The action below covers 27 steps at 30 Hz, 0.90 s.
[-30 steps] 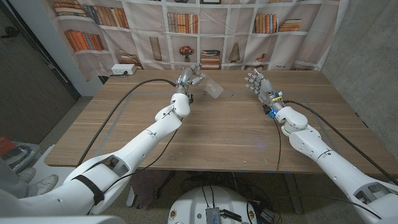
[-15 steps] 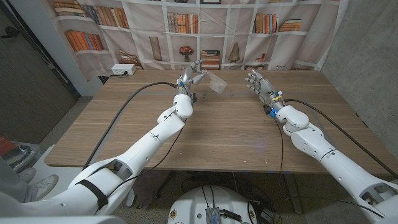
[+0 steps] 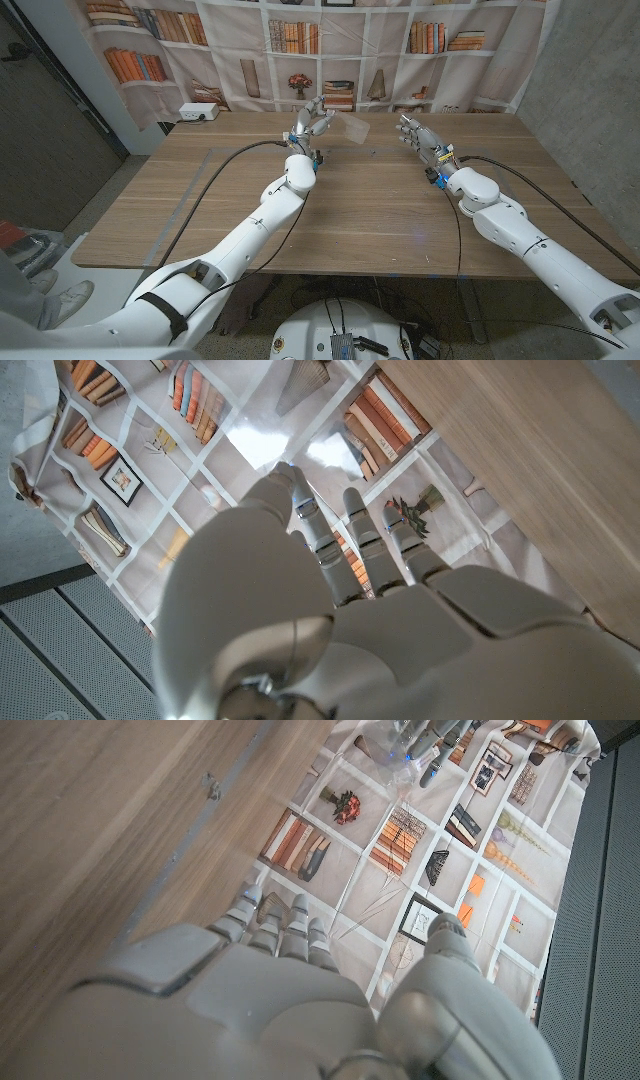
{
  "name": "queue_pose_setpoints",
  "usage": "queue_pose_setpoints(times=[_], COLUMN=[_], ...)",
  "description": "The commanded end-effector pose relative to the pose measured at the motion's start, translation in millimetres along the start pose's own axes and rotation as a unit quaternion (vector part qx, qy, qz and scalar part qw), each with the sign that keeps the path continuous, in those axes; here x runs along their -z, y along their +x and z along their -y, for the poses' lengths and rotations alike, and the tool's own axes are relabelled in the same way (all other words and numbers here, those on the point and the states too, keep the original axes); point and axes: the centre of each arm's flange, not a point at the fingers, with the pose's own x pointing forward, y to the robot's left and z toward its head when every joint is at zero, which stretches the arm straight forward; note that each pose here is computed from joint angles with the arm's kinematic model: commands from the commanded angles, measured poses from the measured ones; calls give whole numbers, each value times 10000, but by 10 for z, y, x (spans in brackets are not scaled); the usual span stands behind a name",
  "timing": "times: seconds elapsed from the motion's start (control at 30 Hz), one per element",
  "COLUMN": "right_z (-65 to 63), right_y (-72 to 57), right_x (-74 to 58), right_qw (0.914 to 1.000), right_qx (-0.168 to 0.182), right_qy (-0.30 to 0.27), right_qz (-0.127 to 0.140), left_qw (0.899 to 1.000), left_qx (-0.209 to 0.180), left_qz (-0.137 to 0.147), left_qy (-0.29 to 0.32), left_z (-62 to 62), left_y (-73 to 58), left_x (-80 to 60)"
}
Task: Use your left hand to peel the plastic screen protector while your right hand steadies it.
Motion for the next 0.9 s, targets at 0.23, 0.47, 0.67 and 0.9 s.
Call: queue_pose_setpoints(times=[0.23,0.47,0.67,0.9], right_z=[-53,-92,-123,-164], right_y=[-30,-22,-20,-11], right_x=[-146,-160,-173,-218], right_qw=[9960,9939,9921,9905], right_qx=[300,357,422,442], right_qy=[-703,-823,-951,-1095], right_qz=[-458,-649,-698,-698], left_qw=[9977,9966,9957,9953], left_qx=[-126,-23,17,32], left_qz=[-86,-142,-173,-168], left_qy=[-655,-813,-905,-952], left_z=[50,92,103,118], left_y=[-30,-35,-21,-11], left_x=[18,44,80,100])
